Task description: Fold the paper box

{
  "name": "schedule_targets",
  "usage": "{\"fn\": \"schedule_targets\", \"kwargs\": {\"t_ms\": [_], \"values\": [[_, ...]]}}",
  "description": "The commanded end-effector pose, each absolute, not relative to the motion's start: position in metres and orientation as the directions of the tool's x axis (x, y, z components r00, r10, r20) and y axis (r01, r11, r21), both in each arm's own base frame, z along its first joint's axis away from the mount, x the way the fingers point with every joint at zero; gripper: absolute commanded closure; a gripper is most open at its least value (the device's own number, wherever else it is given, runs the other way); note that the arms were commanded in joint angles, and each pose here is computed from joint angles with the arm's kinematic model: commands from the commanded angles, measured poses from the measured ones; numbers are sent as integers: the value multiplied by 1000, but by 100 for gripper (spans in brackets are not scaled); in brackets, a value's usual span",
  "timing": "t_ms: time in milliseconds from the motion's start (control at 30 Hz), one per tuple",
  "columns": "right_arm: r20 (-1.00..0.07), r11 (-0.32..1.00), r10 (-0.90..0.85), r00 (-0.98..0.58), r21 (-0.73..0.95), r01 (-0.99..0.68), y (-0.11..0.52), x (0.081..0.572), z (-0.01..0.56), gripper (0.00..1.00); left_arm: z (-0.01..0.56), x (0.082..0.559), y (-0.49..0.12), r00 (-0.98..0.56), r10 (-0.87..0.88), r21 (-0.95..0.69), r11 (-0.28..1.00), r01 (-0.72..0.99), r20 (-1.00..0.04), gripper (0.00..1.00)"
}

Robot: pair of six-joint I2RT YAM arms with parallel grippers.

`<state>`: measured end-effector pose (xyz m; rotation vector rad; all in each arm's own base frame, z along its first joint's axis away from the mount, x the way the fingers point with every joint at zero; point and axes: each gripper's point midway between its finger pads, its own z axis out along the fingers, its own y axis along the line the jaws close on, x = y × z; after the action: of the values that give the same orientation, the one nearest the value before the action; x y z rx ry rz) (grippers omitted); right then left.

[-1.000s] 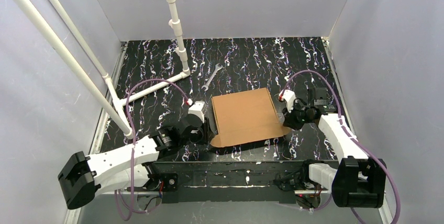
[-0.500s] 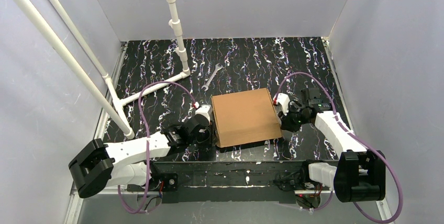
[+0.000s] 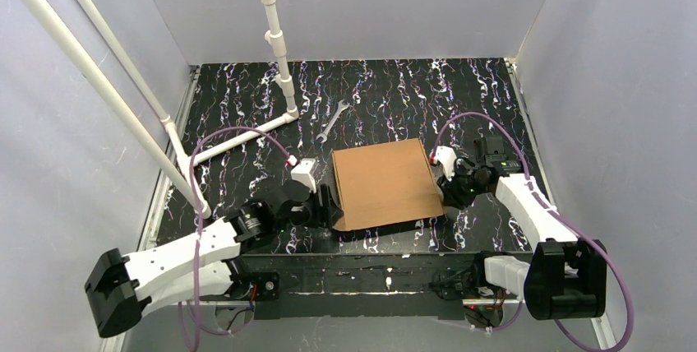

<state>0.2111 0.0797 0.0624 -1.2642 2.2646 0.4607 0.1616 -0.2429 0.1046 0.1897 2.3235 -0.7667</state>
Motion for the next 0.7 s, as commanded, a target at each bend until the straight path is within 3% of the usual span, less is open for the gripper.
{"fn": "schedule_targets", "kwargs": {"t_ms": [0,167,333,600,667], "values": [[-603,507,-690,-400,-8,-862,78,219,84,60,114,162,-223,-734,-98,-459,833,308,-672,39],[-614,515,-682,-398,-16,-857,77,222,91,57,133,163,-228,-722,-178,-540,784,306,-668,3],[-658,534,-642,-394,-15,-845,81,230,111,49,142,164,-240,-745,-263,-646,709,282,-614,2],[-779,597,-402,-481,176,-783,116,265,138,4,144,183,-242,-713,-396,-707,680,196,-579,2],[-785,651,-296,-544,251,-716,119,284,139,2,142,188,-241,-704,-407,-697,695,176,-583,2]]}}
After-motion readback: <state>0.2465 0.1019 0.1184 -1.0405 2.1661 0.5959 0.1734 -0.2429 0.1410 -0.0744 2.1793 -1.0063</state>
